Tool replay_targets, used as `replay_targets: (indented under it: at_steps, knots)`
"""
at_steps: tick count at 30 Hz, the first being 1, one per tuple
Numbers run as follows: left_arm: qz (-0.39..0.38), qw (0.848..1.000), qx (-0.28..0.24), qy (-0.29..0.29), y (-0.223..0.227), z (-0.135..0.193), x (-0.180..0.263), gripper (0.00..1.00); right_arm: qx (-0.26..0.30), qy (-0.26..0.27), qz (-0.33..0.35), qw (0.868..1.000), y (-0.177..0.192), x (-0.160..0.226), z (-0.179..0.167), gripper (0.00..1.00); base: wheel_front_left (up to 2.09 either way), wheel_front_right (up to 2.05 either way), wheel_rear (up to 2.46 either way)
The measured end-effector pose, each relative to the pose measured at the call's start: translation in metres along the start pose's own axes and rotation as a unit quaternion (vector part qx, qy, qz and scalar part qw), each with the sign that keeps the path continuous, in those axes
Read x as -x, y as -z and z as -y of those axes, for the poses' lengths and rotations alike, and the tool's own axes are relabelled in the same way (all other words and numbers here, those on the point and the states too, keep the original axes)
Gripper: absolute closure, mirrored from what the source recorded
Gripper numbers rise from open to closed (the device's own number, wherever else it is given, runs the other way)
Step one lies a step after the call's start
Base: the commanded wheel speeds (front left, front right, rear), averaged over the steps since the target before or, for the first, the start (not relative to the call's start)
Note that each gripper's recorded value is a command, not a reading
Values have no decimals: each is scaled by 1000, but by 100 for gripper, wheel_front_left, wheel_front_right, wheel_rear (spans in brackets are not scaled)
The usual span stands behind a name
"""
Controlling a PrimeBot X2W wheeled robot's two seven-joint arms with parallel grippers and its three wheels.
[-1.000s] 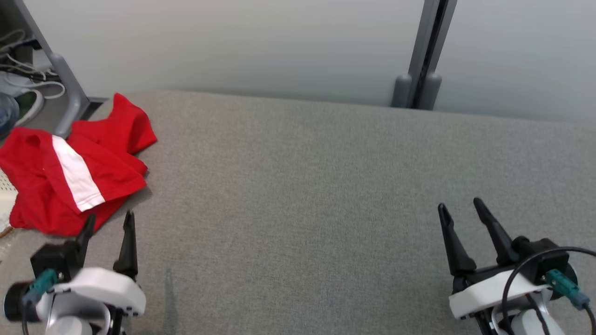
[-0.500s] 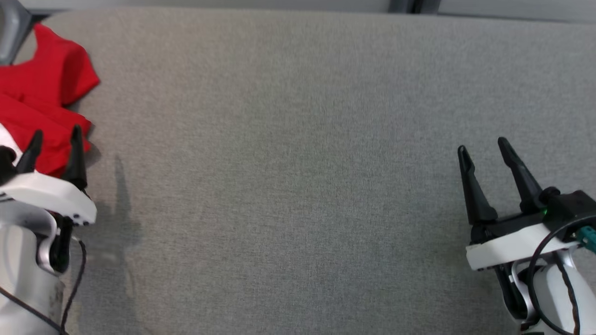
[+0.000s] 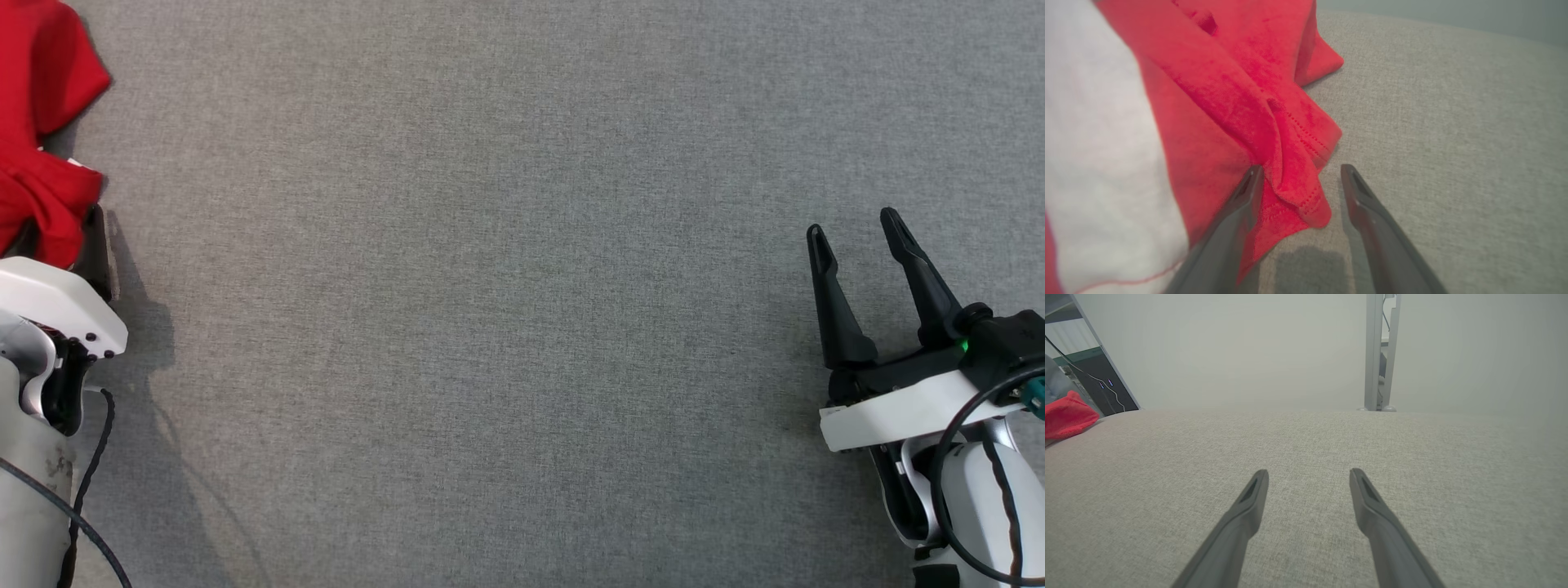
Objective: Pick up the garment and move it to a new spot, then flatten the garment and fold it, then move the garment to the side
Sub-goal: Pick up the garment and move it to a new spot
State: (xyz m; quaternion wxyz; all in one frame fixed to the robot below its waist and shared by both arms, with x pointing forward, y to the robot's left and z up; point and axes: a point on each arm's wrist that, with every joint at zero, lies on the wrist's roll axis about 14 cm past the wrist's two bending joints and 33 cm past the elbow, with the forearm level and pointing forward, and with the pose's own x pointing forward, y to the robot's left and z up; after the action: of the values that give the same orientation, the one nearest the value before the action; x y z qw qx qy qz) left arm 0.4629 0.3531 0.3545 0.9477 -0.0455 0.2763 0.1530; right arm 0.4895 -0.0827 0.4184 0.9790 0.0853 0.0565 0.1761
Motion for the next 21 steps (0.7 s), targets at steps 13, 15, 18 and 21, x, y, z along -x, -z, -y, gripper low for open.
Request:
replay_targets:
  at_steps: [13,15,18,21]
  knots:
    - [121,993,-18,1,-52,-2,25,100,-2,-3,21,1000,-20,8,-12,0,0,0,0]
    - [146,989,-24,5,-62,1,34,100,0,-1,30,1000,-28,11,-13,0,0,0,0]
    - [188,981,-31,18,-80,11,51,100,2,2,44,999,-41,18,-15,0,0,0,0]
    - [228,972,-44,37,-92,25,73,100,5,10,54,998,-50,30,-14,0,0,0,0]
